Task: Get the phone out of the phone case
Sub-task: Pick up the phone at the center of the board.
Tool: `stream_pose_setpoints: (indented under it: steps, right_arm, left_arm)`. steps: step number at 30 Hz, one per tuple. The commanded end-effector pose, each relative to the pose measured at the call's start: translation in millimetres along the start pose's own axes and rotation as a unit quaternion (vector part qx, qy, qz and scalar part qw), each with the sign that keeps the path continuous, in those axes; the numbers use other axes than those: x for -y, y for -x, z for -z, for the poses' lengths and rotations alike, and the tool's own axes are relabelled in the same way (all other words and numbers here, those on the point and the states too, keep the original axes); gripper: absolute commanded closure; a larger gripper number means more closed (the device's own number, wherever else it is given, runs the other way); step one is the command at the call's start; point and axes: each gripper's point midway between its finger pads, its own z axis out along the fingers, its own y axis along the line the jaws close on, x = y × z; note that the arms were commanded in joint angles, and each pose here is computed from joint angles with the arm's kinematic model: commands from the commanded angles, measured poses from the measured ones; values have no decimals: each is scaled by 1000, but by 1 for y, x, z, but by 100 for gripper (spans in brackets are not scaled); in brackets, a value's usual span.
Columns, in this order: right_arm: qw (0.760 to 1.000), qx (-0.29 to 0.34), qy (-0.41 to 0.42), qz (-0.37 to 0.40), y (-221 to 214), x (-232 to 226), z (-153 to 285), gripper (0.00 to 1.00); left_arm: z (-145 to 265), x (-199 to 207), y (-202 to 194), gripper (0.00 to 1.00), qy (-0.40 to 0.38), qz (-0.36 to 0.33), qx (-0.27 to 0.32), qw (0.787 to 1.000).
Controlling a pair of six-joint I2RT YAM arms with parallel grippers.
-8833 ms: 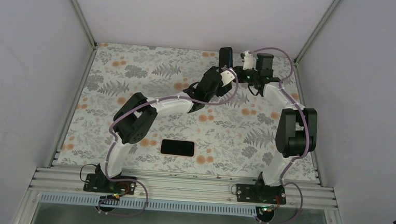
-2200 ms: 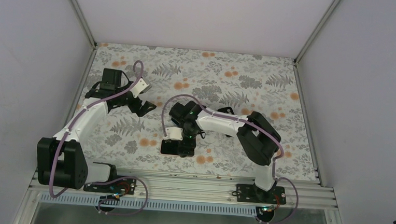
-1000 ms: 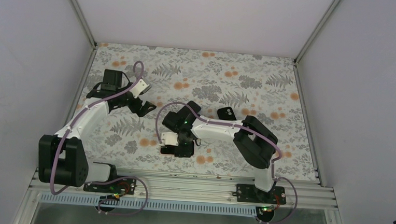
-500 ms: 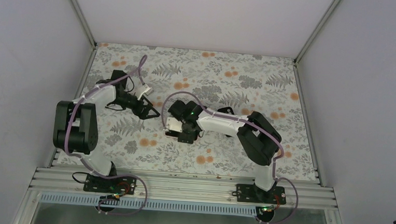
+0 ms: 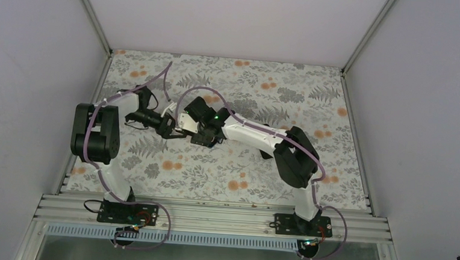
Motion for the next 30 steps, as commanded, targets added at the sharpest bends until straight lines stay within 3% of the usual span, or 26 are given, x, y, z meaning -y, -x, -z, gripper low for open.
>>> stream_pose_setpoints:
  steps: [1, 8, 14, 25, 30]
  right_arm:
    - [1000, 14, -10, -3, 17, 12, -12, 44]
    - [1000, 17, -10, -5, 22, 13, -18, 44]
    - [999, 29, -7, -13, 27, 15, -8, 44]
    - [999, 41, -11, -14, 30, 17, 8, 44]
    - [999, 39, -16, -12, 23, 18, 18, 19]
  left_arm:
    - [4, 7, 19, 3, -29, -25, 28, 999]
    - [4, 12, 20, 29, -43, -31, 30, 998]
    - [-1, 13, 14, 68, -69, -24, 33, 997]
    - [5, 21, 23, 94, -69, -41, 45, 996]
    - [7, 26, 20, 98, -60, -59, 41, 996]
